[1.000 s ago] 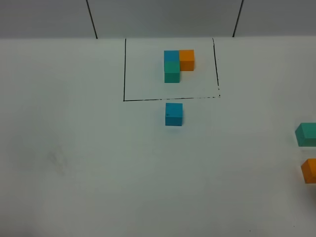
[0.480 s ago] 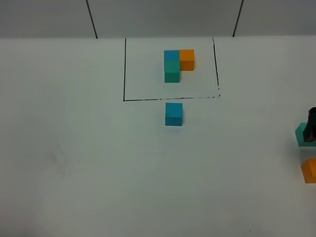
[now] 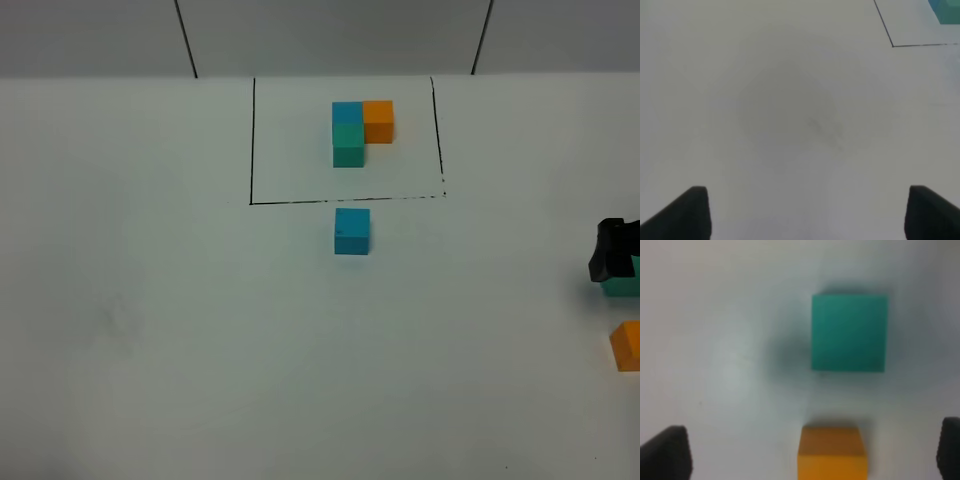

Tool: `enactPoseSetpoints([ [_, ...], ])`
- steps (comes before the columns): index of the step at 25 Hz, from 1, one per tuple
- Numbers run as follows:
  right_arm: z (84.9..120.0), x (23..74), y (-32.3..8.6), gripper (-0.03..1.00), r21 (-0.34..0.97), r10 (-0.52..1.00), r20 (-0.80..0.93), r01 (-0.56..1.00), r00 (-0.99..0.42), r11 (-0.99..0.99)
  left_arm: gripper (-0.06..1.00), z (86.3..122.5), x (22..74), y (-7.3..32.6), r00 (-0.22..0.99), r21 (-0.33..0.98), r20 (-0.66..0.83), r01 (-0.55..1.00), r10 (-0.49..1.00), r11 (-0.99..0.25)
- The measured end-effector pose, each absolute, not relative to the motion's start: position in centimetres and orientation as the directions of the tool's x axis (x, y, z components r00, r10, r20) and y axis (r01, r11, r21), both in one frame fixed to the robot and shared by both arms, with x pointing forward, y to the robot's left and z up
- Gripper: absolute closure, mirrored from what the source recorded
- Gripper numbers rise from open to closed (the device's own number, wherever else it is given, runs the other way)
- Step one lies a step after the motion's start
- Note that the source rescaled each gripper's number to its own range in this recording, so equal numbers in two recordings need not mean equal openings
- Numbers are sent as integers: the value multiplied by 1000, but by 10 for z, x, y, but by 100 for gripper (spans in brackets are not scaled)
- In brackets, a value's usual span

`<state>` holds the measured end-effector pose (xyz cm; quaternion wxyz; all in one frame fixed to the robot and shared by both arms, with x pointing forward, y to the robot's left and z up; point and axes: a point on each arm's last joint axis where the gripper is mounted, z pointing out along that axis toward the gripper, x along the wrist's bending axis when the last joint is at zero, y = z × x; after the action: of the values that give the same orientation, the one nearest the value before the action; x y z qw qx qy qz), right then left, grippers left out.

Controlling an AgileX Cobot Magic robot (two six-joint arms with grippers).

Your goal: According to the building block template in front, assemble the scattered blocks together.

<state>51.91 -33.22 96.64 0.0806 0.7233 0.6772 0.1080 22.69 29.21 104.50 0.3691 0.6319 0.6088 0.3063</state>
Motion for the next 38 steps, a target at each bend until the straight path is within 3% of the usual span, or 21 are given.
enactPoseSetpoints([
  [10, 931, 560, -341, -3, 196, 997, 50, 979, 52, -60, 26, 1045, 227, 292, 71, 840, -62, 543, 996, 14],
  [18, 904, 560, -357, 6, 108, 995, 57, 990, 80, -85, 26, 1045, 227, 292, 71, 840, -62, 543, 996, 14],
  [21, 901, 560, -357, 17, 101, 995, 62, 991, 83, -89, 26, 1045, 227, 292, 71, 840, -62, 543, 996, 14],
  [24, 901, 561, -357, 41, 103, 994, 64, 990, 85, -91, 26, 1045, 227, 292, 71, 840, -62, 543, 996, 14],
  [25, 901, 561, -357, 54, 103, 994, 64, 990, 85, -91, 26, 1045, 227, 292, 71, 840, -62, 543, 996, 14],
  [27, 901, 561, -357, 91, 103, 994, 64, 990, 86, -92, 26, 1045, 227, 292, 71, 840, -62, 543, 996, 14],
  [28, 901, 561, -357, 97, 103, 994, 66, 990, 93, -99, 26, 1045, 227, 292, 71, 840, -62, 543, 996, 14],
  [33, 910, 559, -351, 96, 87, 992, 67, 990, 109, -115, 26, 1045, 227, 292, 71, 840, -62, 543, 996, 14],
  [38, 962, 549, -300, 96, 160, 991, 35, 978, 127, -131, 26, 1045, 227, 292, 71, 840, -62, 543, 996, 14],
])
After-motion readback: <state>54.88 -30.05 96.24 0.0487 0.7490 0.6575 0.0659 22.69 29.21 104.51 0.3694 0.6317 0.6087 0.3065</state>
